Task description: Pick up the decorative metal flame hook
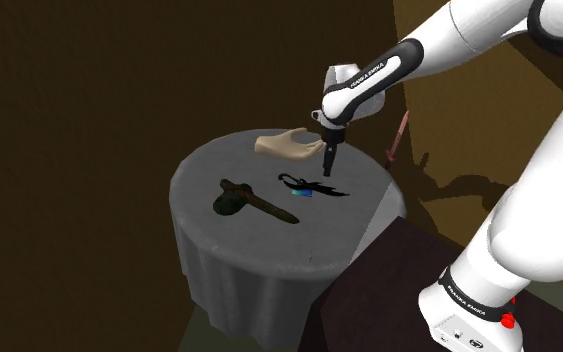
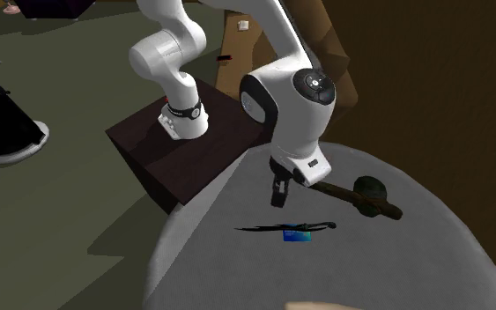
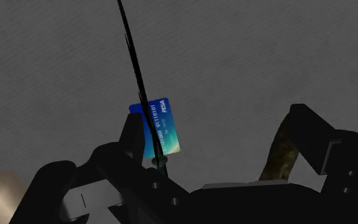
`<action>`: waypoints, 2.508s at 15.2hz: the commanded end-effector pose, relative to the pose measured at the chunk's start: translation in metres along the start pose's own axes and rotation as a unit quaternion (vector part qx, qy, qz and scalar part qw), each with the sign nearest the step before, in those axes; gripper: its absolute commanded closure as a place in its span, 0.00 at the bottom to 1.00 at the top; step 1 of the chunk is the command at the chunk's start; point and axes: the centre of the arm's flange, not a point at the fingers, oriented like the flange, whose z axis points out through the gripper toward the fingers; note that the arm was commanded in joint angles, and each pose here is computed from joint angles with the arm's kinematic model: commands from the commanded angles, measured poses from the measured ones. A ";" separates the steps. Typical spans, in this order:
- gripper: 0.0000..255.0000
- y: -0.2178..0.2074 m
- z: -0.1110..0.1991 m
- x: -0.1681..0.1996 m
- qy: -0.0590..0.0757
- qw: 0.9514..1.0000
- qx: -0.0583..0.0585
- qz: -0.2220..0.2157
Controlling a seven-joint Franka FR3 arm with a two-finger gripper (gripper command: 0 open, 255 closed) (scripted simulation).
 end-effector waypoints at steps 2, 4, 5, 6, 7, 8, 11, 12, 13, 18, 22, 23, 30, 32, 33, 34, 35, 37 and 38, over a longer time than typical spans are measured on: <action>0.00 0.017 0.027 0.020 -0.002 1.000 -0.003 -0.027; 0.00 0.028 0.046 0.035 -0.004 0.999 -0.004 -0.044; 0.00 0.033 0.056 0.043 -0.004 0.999 -0.005 -0.052; 0.00 0.038 0.065 0.050 -0.005 0.998 -0.005 -0.061; 0.00 0.043 0.074 0.058 -0.006 0.998 -0.006 -0.069; 0.00 0.048 0.084 0.066 -0.007 0.997 -0.007 -0.078; 0.00 0.051 0.100 0.072 -0.007 0.997 -0.007 -0.083; 0.00 0.051 0.105 0.072 -0.007 0.997 -0.007 -0.083; 0.00 0.051 0.111 0.073 -0.007 0.997 -0.007 -0.083; 0.00 0.051 0.129 0.074 -0.007 0.997 -0.007 -0.083; 1.00 0.052 0.130 0.073 -0.007 0.997 -0.007 -0.083; 1.00 0.052 0.130 0.073 -0.007 0.997 -0.007 -0.083; 1.00 0.051 0.119 0.073 -0.007 0.997 -0.007 -0.083; 1.00 0.051 0.108 0.072 -0.007 0.997 -0.007 -0.083; 1.00 0.051 0.103 0.072 -0.007 0.997 -0.007 -0.083; 1.00 0.050 0.098 0.072 -0.007 0.997 -0.007 -0.083; 1.00 0.050 0.093 0.071 -0.007 0.997 -0.007 -0.083; 1.00 0.050 0.082 0.070 -0.007 0.997 -0.007 -0.083; 1.00 0.050 0.077 0.070 -0.007 0.997 -0.007 -0.083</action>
